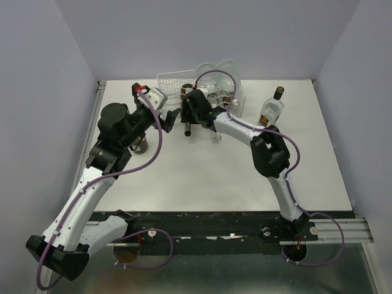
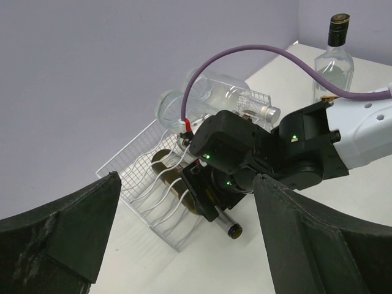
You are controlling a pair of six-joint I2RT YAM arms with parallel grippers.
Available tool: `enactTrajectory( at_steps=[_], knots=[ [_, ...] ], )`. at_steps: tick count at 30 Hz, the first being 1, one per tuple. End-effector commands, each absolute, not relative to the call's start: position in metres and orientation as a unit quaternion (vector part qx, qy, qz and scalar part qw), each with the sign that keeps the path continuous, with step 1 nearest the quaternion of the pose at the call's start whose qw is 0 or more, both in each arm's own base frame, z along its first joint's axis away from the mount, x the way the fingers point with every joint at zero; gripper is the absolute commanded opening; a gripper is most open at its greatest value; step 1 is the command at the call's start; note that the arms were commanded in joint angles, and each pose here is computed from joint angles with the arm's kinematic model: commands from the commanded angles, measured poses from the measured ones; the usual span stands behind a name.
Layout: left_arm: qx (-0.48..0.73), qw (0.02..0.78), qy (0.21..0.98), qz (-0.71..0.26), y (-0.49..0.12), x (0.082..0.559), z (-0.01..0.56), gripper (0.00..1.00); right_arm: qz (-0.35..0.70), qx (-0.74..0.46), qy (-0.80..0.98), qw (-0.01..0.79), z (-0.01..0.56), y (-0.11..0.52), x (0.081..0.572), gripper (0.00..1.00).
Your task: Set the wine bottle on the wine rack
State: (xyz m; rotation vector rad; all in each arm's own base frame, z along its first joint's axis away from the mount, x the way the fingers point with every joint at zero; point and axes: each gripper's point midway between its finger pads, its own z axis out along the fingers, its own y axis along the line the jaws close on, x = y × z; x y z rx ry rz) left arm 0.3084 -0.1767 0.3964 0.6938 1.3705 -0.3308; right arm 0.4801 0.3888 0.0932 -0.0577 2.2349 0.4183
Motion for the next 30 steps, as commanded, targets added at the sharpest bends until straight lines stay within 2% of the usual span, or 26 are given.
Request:
enactTrajectory(
  at_steps=[1, 7, 10, 18, 25, 30],
  knots=[
    [0.284, 0.728, 0.612, -0.119, -0.160, 0.309, 0.409, 0.99, 0.175, -0.015, 0.881, 0.440, 0.132, 0.381, 0.478, 0.73],
    [0.252, 0.744, 0.610, -0.102, -0.148, 0.310, 0.423, 0.99, 0.201, -0.018, 0.863, 0.462, 0.183, 0.374, 0.467, 0.74],
    [0.240, 0.753, 0.605, -0.096, -0.143, 0.308, 0.430, 0.99, 0.236, -0.056, 0.845, 0.477, 0.215, 0.384, 0.461, 0.74],
    [0.166, 0.788, 0.591, -0.052, -0.110, 0.304, 0.458, 0.99, 0.423, -0.217, 0.741, 0.475, 0.286, 0.459, 0.411, 0.75],
    [0.101, 0.818, 0.566, -0.018, -0.078, 0.287, 0.495, 0.99, 0.471, -0.331, 0.635, 0.515, 0.323, 0.511, 0.373, 0.82],
    [0.089, 0.815, 0.572, -0.005, -0.066, 0.275, 0.515, 0.99, 0.490, -0.355, 0.603, 0.520, 0.331, 0.534, 0.368, 0.87]
  ],
)
